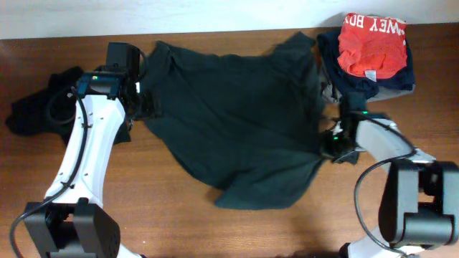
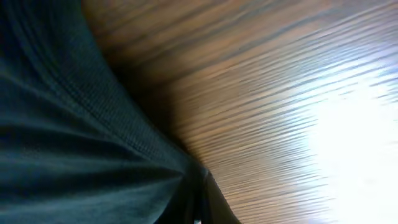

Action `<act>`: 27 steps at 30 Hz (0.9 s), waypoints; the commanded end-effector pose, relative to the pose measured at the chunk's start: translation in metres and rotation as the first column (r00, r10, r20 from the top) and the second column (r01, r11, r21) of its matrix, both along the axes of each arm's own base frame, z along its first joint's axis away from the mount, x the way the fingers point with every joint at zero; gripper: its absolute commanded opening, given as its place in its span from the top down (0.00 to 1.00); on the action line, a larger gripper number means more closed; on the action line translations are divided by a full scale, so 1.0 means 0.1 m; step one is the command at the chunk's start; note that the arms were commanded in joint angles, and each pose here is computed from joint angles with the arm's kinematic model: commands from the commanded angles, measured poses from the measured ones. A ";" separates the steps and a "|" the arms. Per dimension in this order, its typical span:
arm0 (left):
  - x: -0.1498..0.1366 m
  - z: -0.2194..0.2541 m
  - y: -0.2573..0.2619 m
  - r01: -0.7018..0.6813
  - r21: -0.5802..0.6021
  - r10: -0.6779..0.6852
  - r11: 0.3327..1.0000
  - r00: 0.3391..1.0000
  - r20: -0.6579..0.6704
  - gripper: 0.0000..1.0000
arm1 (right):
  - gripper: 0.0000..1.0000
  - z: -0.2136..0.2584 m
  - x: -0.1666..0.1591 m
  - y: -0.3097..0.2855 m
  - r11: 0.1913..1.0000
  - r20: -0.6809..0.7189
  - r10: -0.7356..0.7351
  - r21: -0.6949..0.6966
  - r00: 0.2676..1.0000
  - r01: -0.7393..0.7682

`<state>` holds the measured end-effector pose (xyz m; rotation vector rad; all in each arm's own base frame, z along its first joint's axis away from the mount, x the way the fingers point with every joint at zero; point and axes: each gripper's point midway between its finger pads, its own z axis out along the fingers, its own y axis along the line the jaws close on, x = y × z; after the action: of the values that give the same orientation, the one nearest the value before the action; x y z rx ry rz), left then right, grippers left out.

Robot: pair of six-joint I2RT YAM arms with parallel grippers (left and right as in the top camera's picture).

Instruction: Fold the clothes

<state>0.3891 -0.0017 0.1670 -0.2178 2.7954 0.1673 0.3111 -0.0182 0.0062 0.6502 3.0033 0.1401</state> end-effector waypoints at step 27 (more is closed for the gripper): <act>0.24 -1.42 -0.12 0.079 -0.050 -0.068 0.996 0.981 0.183 0.51 | 0.20 1.01 0.65 0.25 0.976 0.158 0.212 0.018 0.964 -0.218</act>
<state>0.4197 -0.0151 0.0459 -0.1506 2.5854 0.0429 0.3727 0.0042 0.1038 0.3247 2.9241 0.2366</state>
